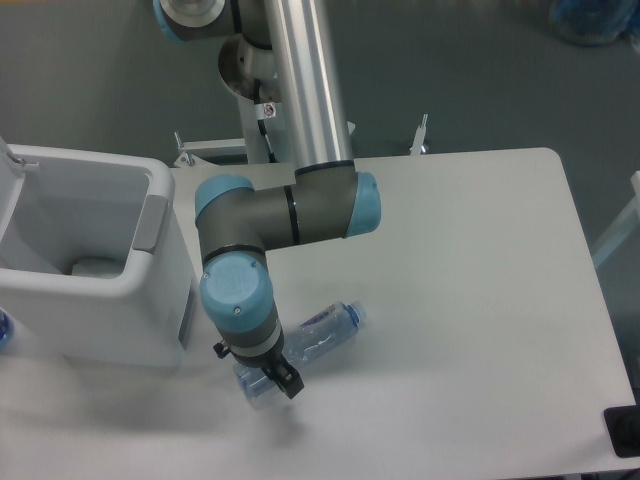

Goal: Place the trash in the trash can
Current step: 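Lower the gripper around the bottle and close on it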

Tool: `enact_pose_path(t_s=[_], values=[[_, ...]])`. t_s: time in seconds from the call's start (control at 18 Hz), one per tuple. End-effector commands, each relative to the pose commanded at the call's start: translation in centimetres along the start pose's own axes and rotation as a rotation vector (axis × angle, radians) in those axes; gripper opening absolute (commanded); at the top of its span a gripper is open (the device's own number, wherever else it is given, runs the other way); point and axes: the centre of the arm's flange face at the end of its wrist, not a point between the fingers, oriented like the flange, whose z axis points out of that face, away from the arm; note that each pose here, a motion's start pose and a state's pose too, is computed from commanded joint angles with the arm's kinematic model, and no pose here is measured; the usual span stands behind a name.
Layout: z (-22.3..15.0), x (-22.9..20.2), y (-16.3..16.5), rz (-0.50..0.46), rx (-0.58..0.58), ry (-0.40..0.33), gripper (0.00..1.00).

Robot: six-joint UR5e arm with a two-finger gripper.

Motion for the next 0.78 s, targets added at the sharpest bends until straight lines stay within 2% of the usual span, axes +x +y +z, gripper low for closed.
enact_pose_path(t_s=[0.44, 0.78], values=[[1.4, 0.4, -1.3, 0.022, -0.066, -0.023, 0.99], [1.1, 0.1, -1.2, 0.024, -0.082, -0.033, 0.67]])
